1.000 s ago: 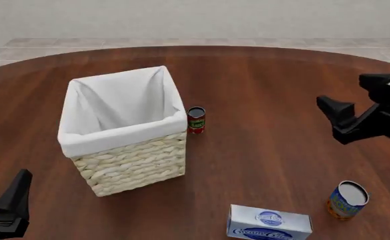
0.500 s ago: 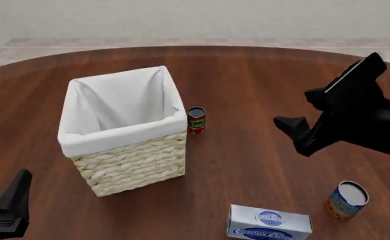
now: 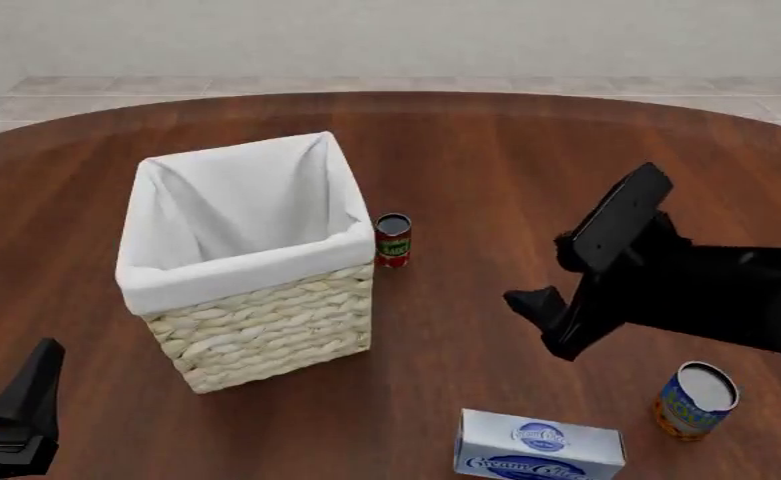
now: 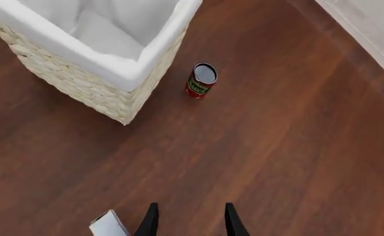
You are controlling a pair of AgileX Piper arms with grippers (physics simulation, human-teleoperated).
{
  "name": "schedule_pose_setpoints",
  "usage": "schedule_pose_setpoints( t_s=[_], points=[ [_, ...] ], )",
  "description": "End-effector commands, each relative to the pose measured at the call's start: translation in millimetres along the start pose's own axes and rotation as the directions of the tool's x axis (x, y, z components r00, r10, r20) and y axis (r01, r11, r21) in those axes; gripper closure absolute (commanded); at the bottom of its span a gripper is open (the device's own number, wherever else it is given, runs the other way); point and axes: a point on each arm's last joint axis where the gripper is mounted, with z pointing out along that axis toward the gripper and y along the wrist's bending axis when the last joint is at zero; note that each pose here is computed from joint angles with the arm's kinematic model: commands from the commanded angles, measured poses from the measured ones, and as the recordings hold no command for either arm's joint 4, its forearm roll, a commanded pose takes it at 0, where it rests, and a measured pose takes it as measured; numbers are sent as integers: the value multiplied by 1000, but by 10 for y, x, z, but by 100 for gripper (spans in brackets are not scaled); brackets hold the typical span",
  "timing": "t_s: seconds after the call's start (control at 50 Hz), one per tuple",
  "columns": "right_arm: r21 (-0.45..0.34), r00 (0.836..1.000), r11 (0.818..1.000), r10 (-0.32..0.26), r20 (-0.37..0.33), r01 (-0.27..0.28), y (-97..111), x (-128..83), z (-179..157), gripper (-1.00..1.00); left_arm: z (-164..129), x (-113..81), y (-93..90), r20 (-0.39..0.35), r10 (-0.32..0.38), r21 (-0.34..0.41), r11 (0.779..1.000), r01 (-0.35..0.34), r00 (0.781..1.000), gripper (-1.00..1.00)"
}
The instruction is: Pick up the cream cheese box, and put it in the basket.
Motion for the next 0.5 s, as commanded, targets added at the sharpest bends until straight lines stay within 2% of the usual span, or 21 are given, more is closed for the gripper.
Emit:
schedule_pose_setpoints(
  t_s=[0.02, 0.26, 0.5],
  points=[
    [-56, 999, 998, -22, -26, 21, 146, 52, 92, -100, 0, 0, 0, 0, 0, 0, 1000, 0, 1000, -100],
    [-104, 998, 993, -61, 2, 61, 293, 38, 55, -100, 0, 0, 0, 0, 0, 0, 1000, 0, 1000, -100],
    [-126, 998, 990, -71, 0, 70, 357, 77, 47, -100, 0, 0, 0, 0, 0, 0, 1000, 0, 1000, -100]
  ],
)
